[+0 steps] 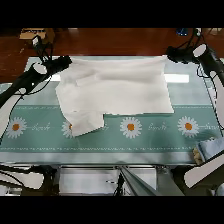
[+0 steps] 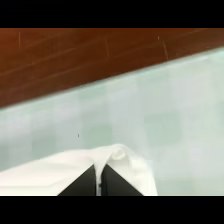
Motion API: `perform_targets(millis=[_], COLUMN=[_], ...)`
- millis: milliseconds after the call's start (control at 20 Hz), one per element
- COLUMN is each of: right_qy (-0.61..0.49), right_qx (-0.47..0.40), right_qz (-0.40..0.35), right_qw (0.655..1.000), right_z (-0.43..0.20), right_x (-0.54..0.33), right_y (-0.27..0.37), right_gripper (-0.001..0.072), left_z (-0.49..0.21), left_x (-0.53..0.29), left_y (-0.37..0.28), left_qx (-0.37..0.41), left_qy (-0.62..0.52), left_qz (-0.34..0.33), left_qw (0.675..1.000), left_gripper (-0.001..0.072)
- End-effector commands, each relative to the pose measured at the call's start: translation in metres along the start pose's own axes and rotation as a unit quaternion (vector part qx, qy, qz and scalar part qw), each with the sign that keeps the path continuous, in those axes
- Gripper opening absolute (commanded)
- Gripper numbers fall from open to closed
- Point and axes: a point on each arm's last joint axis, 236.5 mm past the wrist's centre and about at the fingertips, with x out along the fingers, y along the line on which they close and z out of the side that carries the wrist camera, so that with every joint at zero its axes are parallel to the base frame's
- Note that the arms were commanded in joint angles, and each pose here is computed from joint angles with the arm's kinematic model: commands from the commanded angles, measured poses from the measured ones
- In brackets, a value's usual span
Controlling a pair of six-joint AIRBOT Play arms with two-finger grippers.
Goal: Fold the shirts.
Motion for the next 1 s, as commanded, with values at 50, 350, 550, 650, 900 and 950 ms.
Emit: perform_targets(millis=[50, 350, 550, 650, 900, 950], right_qy=[0.088, 0.152, 0.165, 0.173, 0.199, 0.203], right_qx=[-0.004, -0.044, -0.047, -0.045, -0.06, -0.083], right_qz=[-0.009, -0.042, -0.047, -0.048, -0.049, -0.051], right_qw=[0.996, 0.986, 0.984, 0.983, 0.977, 0.974], right_z=[-0.036, -0.055, -0.063, -0.068, -0.077, -0.074], right_x=[-0.017, -0.053, -0.049, -0.047, -0.055, -0.065], right_y=[-0.001, -0.008, -0.013, -0.014, -0.017, -0.021], right_gripper=[0.0026, 0.0026, 0.0026, 0.0027, 0.0291, 0.031], left_z=[-0.041, -0.067, -0.08, -0.086, -0.086, -0.081], left_x=[-0.024, -0.083, -0.081, -0.077, -0.085, -0.096], left_y=[-0.014, 0.027, 0.05, 0.05, 0.048, 0.05], left_qx=[-0.018, -0.019, 0.003, 0.002, 0.002, 0.005], left_qy=[0.127, 0.255, 0.277, 0.284, 0.301, 0.312], left_qz=[-0.04, -0.016, 0.012, 0.012, 0.007, 0.006], left_qw=[0.991, 0.967, 0.961, 0.959, 0.954, 0.95], left_gripper=[0.0032, 0.0031, 0.0032, 0.0032, 0.0327, 0.0348])
